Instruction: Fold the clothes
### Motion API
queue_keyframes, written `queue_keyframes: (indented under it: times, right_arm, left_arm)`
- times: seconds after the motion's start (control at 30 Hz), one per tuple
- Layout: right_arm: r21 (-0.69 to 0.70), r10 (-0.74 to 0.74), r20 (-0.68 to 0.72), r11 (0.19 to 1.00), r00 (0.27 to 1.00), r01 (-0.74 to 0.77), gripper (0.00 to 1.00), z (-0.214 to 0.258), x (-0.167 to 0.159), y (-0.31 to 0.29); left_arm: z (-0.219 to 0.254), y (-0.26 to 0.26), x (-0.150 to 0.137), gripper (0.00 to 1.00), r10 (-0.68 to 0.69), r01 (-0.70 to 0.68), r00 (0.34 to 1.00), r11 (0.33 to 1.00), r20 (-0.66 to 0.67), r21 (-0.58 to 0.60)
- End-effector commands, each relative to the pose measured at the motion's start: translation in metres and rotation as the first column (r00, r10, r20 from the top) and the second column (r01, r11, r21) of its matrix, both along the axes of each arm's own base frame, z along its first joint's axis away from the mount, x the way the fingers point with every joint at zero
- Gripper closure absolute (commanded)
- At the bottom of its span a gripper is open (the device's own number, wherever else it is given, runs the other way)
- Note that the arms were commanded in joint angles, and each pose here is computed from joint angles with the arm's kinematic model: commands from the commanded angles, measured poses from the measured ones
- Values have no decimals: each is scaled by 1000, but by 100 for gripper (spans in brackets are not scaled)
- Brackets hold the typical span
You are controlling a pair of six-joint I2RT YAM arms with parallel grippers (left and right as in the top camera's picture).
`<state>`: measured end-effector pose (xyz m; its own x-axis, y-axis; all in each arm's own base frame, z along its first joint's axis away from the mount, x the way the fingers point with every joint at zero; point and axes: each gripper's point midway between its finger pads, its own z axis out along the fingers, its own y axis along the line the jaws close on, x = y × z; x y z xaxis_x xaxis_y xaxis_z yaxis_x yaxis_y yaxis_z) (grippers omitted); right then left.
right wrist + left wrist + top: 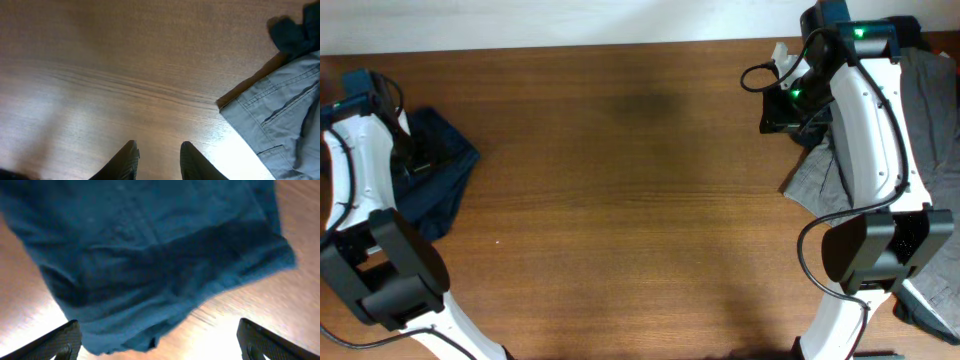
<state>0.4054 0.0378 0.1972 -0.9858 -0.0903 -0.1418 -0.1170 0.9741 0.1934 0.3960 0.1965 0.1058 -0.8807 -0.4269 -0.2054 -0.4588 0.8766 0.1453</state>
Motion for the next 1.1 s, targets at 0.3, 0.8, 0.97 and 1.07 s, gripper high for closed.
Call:
queue_keyframes:
  times: [0.3,0.8,0.97,1.07]
  right_arm:
    - [1,18,22,1000,1000,-18,67,9,-2,3]
    - [1,17,22,1000,1000,-17,67,9,-2,3]
    - [1,17,18,1000,1000,-17,67,8,-3,3]
    - [1,17,15,1000,1000,-17,67,8,-4,3]
  left_arm:
    - [-91,8,-60,63,144,-152,986,984,-88,-92]
    - [-129,-83,-40,94,326,-257,945,769,13,-585]
    - [-119,-83,-11,86,444,-291,893,692,71,-661]
    - [-117,-81,-5,82,454,-285,886,693,93,-662]
